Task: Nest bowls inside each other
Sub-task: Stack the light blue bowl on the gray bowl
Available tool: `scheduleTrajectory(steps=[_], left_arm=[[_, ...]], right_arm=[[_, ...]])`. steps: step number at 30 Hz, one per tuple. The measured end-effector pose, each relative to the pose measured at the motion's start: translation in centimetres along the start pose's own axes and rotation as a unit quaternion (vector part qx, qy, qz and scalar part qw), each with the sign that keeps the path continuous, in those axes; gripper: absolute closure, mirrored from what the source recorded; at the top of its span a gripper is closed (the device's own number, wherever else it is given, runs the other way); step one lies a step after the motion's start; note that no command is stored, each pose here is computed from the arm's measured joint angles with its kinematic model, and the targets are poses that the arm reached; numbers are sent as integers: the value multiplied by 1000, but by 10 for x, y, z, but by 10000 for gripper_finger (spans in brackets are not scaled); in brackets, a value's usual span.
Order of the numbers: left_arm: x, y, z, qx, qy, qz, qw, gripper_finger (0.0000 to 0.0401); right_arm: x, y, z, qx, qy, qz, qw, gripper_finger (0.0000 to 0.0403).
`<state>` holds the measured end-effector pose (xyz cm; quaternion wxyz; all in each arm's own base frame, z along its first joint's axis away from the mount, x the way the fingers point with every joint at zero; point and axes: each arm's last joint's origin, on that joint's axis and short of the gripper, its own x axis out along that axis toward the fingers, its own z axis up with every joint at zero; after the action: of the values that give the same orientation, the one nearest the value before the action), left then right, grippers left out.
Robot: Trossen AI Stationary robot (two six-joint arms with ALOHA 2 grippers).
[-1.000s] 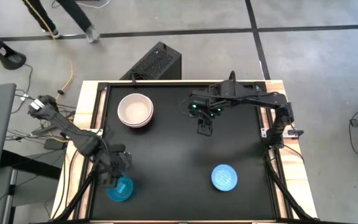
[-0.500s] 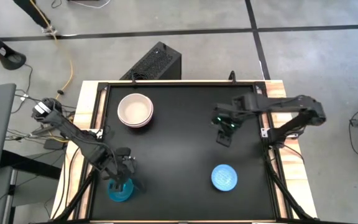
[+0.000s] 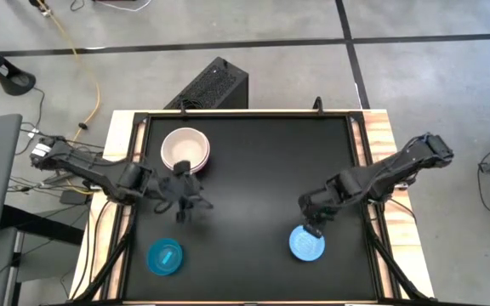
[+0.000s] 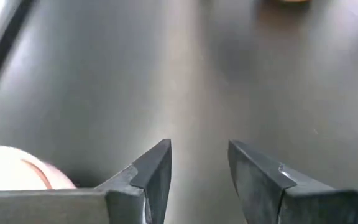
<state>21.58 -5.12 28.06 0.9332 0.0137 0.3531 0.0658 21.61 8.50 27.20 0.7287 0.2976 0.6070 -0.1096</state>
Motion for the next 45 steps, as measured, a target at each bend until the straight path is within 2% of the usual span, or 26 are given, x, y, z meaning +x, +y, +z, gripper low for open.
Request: scheduleTrajectory(steps=[3, 8, 11, 16, 23, 28, 32, 35, 36, 39, 45], left_arm=[[4, 15, 7, 8, -18, 12, 1000, 253], [9, 33, 15, 7, -39, 2, 999, 253], [7, 40, 23, -4, -79, -6, 997, 253], [4, 48, 34, -7, -136, -12, 991, 253], [4, 50, 36, -6, -143, -8, 990, 253], [3, 50, 38, -21, -157, -11, 987, 253], [3, 49, 39, -34, -159, -27, 986, 253], [3, 47, 39, -45, -158, -36, 986, 253], [3, 46, 39, -49, -158, -38, 986, 253], [3, 46, 39, -81, -158, -31, 984, 253], [6, 54, 39, -215, -161, 7, 963, 253]], right_arm=[[14, 6, -9, 15, 16, -23, 999, 148], [36, 15, -22, 30, 37, -63, 997, 148], [46, 20, -25, 35, 42, -76, 996, 149], [65, 26, -26, 27, 48, -100, 993, 149], [93, 27, -16, 11, 60, -131, 989, 156], [112, 35, -5, -11, 52, -97, 994, 206], [112, 32, 2, 1, 66, -87, 994, 294], [100, 28, 7, 12, 62, -76, 995, 373], [95, 26, 9, 17, 51, -70, 996, 385], [78, 20, 19, 37, 29, -48, 998, 386], [36, 7, 53, 95, -85, -16, 992, 396]])
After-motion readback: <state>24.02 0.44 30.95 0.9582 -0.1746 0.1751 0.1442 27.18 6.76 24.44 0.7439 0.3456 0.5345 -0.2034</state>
